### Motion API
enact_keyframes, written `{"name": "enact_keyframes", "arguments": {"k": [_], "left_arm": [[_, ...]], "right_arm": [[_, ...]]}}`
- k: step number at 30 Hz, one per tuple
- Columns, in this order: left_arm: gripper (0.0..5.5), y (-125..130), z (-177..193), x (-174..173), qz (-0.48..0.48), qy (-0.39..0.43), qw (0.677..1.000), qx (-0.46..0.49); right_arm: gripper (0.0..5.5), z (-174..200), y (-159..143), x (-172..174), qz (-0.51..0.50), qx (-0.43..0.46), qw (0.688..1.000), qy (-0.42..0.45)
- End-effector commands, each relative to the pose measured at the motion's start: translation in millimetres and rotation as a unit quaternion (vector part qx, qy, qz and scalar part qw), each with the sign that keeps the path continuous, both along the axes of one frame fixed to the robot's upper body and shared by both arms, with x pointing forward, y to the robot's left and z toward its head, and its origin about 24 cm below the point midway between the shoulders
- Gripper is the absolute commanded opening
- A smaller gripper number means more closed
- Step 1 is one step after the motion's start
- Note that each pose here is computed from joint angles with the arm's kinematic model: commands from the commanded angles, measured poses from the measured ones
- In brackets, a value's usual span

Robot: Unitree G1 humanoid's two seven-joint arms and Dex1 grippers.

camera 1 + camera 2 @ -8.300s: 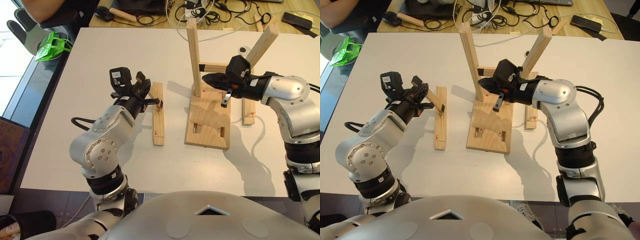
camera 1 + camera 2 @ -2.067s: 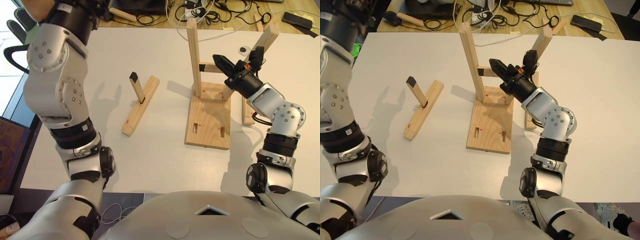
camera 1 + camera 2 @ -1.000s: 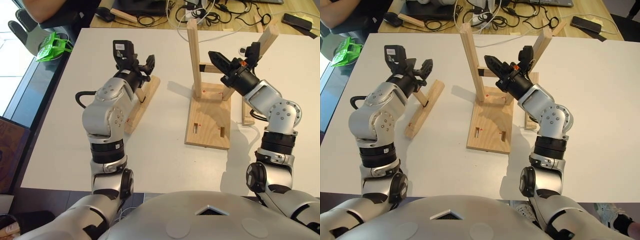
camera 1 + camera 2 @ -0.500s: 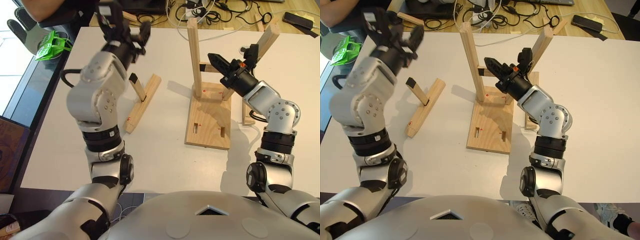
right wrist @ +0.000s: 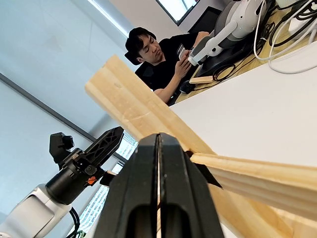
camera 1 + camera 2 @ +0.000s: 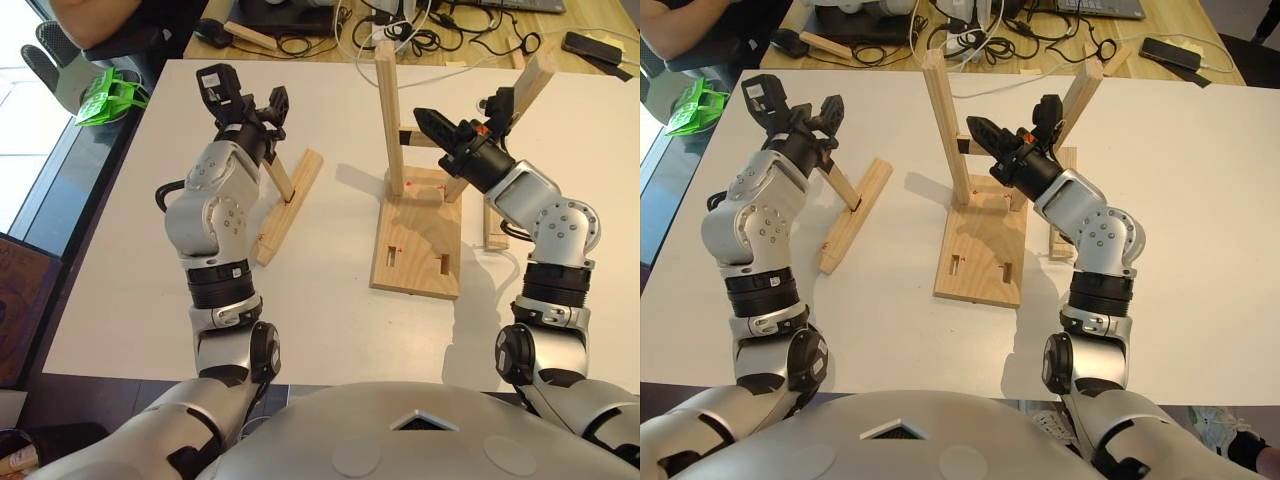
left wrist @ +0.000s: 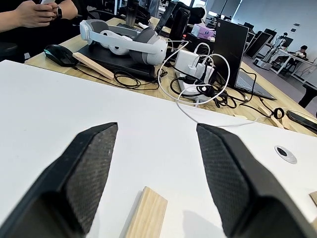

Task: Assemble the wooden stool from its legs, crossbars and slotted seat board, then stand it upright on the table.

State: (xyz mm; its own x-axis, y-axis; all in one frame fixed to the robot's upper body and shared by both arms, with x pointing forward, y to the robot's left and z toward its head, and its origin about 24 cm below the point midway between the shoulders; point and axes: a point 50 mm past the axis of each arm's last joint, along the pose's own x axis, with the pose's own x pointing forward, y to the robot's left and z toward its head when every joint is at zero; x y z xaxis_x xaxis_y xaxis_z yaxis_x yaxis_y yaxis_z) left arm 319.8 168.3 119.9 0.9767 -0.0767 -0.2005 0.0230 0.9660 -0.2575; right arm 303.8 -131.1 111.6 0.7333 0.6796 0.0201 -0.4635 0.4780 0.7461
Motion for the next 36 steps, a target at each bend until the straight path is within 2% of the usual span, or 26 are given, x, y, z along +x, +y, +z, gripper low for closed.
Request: {"name": "enact_keyframes", "arguments": {"k": [1, 6, 9, 11, 13, 16, 19, 26, 32, 36], "left_arm": [[2.94, 1, -16, -5, -0.002, 0.05, 0.999, -0.003], [2.94, -3, 71, -2, -0.025, -0.127, 0.992, 0.0], [2.94, 16, 107, -5, 0.004, -0.181, 0.983, 0.038], [2.94, 40, 95, -7, 0.035, -0.137, 0.985, 0.097], [2.94, 64, 60, -13, 0.052, -0.05, 0.985, 0.155], [2.94, 72, 14, -28, 0.024, 0.045, 0.978, 0.2], [2.94, 48, -7, -36, -0.054, 0.073, 0.978, 0.186], [2.94, -18, -13, -57, -0.223, 0.066, 0.959, 0.161], [2.94, -39, -29, -73, -0.251, 0.093, 0.948, 0.17], [2.94, -47, -19, -66, -0.252, 0.07, 0.946, 0.194]], "right_arm": [[0.0, 3, -1, 2, 0.0, 0.003, 1.0, -0.002], [0.0, 3, -5, 1, -0.007, 0.008, 1.0, 0.001], [0.0, 2, -7, 0, -0.011, 0.007, 1.0, 0.001], [0.0, 2, -8, -1, -0.013, 0.007, 1.0, 0.001], [0.0, 2, -8, -3, -0.016, 0.008, 1.0, 0.001], [0.0, 3, -8, -3, -0.016, 0.009, 1.0, 0.0], [0.0, 3, -7, -3, -0.016, 0.008, 1.0, -0.001], [0.0, 4, -7, -2, -0.022, 0.007, 1.0, -0.005], [0.0, 6, -4, -1, -0.029, 0.008, 0.999, -0.013], [0.0, 6, -2, -1, -0.027, 0.015, 0.999, -0.013]]}}
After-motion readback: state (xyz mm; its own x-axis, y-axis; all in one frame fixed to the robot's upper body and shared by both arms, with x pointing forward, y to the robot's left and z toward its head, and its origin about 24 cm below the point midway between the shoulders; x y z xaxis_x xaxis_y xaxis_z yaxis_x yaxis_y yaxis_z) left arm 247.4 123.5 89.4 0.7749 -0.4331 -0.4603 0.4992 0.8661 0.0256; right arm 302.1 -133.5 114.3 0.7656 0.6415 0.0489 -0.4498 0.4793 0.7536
